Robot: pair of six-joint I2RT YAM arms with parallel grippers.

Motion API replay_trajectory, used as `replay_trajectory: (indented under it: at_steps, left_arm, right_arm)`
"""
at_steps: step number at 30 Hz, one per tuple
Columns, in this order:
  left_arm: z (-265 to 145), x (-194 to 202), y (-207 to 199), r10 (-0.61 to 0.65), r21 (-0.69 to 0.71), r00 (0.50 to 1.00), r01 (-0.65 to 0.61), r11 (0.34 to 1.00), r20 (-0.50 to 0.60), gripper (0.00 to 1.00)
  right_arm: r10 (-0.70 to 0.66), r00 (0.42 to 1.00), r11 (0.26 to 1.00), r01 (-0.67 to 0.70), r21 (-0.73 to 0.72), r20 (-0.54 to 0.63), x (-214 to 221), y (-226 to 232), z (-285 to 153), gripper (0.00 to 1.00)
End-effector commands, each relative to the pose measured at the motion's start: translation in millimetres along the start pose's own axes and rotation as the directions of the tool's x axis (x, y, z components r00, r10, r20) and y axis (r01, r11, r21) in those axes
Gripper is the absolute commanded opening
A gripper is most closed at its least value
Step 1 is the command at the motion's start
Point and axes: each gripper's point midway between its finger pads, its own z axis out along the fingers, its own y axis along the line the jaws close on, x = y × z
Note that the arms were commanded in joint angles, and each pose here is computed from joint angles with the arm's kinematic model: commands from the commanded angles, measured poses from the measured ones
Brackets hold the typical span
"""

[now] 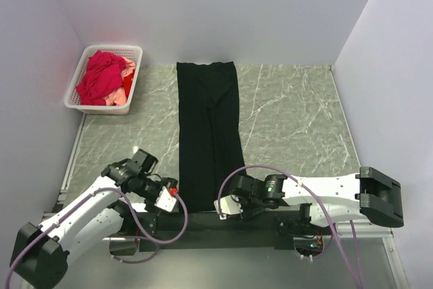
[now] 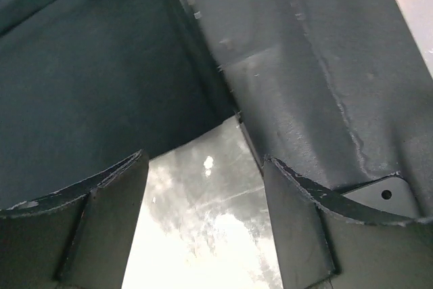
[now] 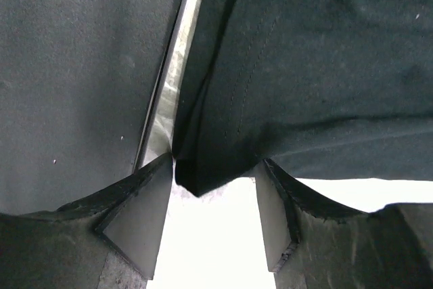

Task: Fold and stack the t-shirts
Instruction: Fold the tshirt

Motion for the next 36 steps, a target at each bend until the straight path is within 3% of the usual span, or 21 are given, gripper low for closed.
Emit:
replay_trajectory:
  at_steps: [1,5,9,19,24,29,33,36]
  left_arm:
    - [6,-14,7,0.122,0.019,0.993,-0.122,0.992,-0.003,0.74]
    - [24,-22,16,0.160,-0.011,0.987,-0.160,0.987,-0.023,0.72]
    - [42,-23,10,0.119,0.025,0.991,-0.117,0.993,-0.055,0.66]
    - [58,-7,21,0.042,0.059,0.988,-0.033,0.998,-0.152,0.48]
    - [60,6,20,0.056,0.082,0.977,-0.040,0.996,-0.207,0.33]
    - [53,-8,29,0.064,0.005,0.984,-0.064,0.998,-0.164,0.11]
    - [45,-25,34,0.061,-0.036,0.992,-0.065,0.997,-0.114,0.02]
    - [38,-37,37,0.047,-0.071,0.996,-0.052,0.996,-0.078,0.01]
  right_arm:
    - [-0.036,0.999,0.999,0.036,-0.003,-0.004,-4,3,8,0.59]
    - [-0.044,0.999,0.999,0.043,-0.008,-0.019,0,6,13,0.58]
    - [-0.041,0.999,0.998,0.040,-0.039,-0.036,2,12,18,0.53]
    - [-0.009,0.997,0.998,0.004,-0.056,-0.083,13,19,29,0.20]
    - [0.005,0.996,1.000,-0.007,-0.026,-0.087,14,14,27,0.01]
    - [0.047,0.998,0.999,-0.046,0.024,-0.039,4,5,13,0.00]
    - [0.077,0.997,0.996,-0.077,0.047,-0.001,-1,2,-3,0.00]
    - [0.106,0.994,0.992,-0.106,0.068,0.008,-1,-6,-11,0.00]
